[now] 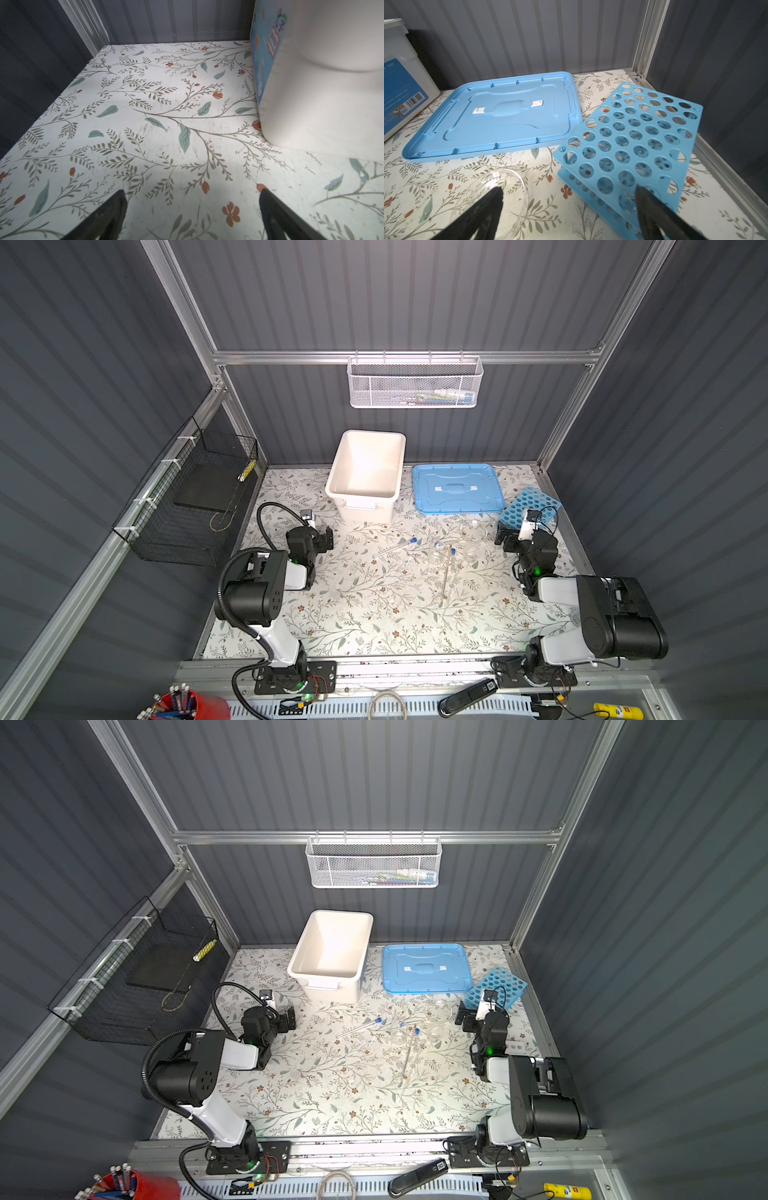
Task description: Organize the chemistry lab equipment
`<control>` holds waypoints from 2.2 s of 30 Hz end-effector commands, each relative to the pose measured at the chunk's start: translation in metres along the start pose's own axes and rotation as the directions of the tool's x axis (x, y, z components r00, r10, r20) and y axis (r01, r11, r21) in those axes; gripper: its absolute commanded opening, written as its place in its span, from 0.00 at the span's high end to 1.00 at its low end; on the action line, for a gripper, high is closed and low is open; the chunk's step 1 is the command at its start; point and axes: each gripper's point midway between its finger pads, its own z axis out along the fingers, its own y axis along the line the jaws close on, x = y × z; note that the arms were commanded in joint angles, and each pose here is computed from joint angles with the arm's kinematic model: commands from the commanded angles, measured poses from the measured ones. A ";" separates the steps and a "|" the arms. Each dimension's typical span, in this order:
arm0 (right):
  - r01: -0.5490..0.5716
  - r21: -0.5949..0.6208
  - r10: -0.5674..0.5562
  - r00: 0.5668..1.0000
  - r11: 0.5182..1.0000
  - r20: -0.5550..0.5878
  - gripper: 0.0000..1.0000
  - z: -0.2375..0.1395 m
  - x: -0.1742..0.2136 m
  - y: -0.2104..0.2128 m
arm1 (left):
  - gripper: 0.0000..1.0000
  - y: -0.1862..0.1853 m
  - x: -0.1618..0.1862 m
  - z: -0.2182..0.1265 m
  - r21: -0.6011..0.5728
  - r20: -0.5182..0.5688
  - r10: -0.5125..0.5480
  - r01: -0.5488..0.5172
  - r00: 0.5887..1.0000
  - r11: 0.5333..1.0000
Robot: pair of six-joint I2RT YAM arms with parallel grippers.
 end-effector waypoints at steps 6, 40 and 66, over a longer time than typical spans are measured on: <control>0.000 -0.008 0.000 1.000 1.000 0.018 0.01 0.001 -0.007 0.001 | 0.00 0.002 0.001 -0.001 0.003 -0.001 -0.015 0.015 1.000 1.000; -0.219 0.170 0.249 0.951 0.961 -0.183 0.01 -0.064 -0.057 -0.017 | 0.00 0.002 -0.035 -0.058 -0.047 -0.313 -0.270 0.269 0.911 0.962; -0.399 0.488 0.630 0.495 0.777 -0.598 0.01 -0.134 0.013 -0.033 | 0.00 -0.084 -0.052 -0.161 0.126 -0.598 -0.187 0.322 0.779 0.938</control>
